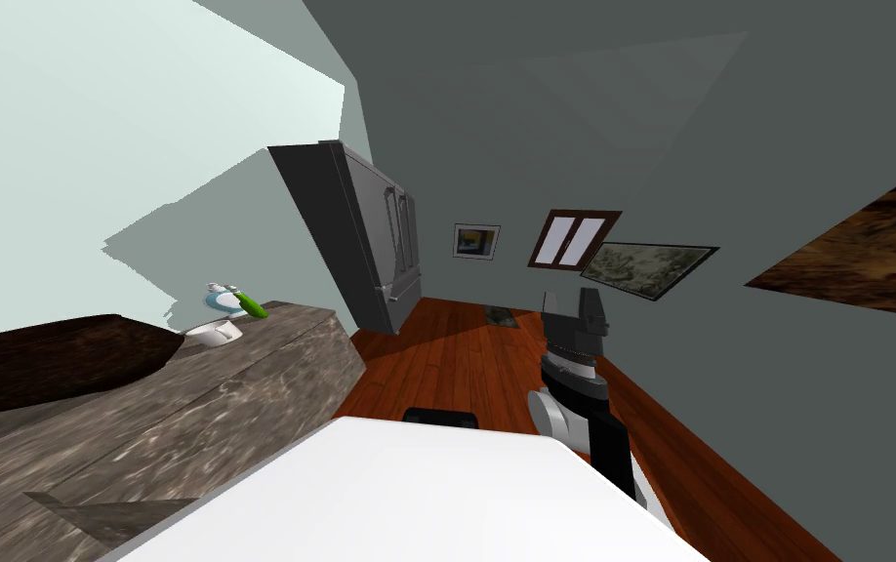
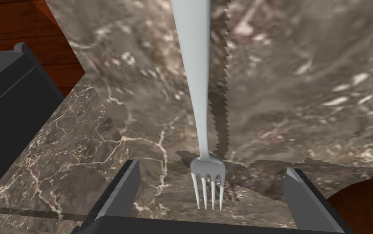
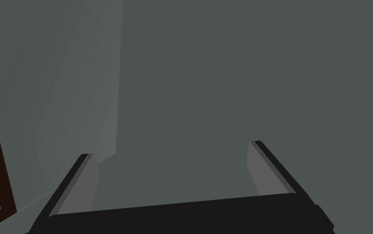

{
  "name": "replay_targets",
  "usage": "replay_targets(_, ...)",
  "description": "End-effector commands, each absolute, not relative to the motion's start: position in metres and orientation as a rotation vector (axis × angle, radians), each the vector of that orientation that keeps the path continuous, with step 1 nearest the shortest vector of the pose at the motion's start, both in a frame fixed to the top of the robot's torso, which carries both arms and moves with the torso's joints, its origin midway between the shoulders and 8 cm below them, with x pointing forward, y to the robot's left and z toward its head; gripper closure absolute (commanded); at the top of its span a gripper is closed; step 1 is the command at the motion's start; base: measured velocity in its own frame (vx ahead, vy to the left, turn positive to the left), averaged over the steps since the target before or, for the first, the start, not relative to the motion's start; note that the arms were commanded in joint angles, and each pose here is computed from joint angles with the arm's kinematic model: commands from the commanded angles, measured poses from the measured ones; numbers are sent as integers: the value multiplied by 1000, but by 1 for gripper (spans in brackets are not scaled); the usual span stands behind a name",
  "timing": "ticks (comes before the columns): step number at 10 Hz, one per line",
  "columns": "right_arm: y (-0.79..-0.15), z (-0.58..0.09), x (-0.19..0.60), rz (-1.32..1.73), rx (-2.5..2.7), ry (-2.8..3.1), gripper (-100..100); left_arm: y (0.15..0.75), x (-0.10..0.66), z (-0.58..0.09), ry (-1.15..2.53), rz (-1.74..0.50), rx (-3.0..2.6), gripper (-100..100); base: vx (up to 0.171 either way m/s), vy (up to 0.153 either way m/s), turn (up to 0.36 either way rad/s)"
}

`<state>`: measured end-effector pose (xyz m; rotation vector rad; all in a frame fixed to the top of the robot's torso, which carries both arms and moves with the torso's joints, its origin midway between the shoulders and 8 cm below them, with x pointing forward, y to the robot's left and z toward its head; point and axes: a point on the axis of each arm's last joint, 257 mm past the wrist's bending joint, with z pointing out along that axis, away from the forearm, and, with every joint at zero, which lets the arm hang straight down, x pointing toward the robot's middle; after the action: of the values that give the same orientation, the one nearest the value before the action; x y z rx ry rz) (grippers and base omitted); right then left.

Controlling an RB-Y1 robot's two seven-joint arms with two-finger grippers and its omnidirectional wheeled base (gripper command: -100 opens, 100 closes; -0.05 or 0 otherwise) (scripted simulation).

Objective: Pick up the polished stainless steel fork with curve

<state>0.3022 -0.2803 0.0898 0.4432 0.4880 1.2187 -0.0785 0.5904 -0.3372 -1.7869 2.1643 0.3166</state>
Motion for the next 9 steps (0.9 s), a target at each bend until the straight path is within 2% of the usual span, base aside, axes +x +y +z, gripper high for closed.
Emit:
replay_targets(1,-280,90,302,1219,443,488,0,590,-78,-337,2164,317,-1787,-100,26,26,-11)
replay_targets(2,-280,90,302,1219,443,488,0,591,-79,-337,2164,319,-1790,0,6,6,0)
replay_targets(3,-280,90,302,1219,443,488,0,592,-83,-344,2157,318,-1793,-100,3,10,-43)
replay_targets(7,-280,90,302,1219,443,488,0,593,-89,-355,2148,317,-1801,-100,2,15,-29)
replay_targets(8,-280,90,302,1219,443,488,0,592,-89,-355,2148,316,-1801,100,0,0,0)
replay_targets(9,-280,90,302,1219,443,488,0,592,-89,-355,2148,316,-1801,100,0,0,0)
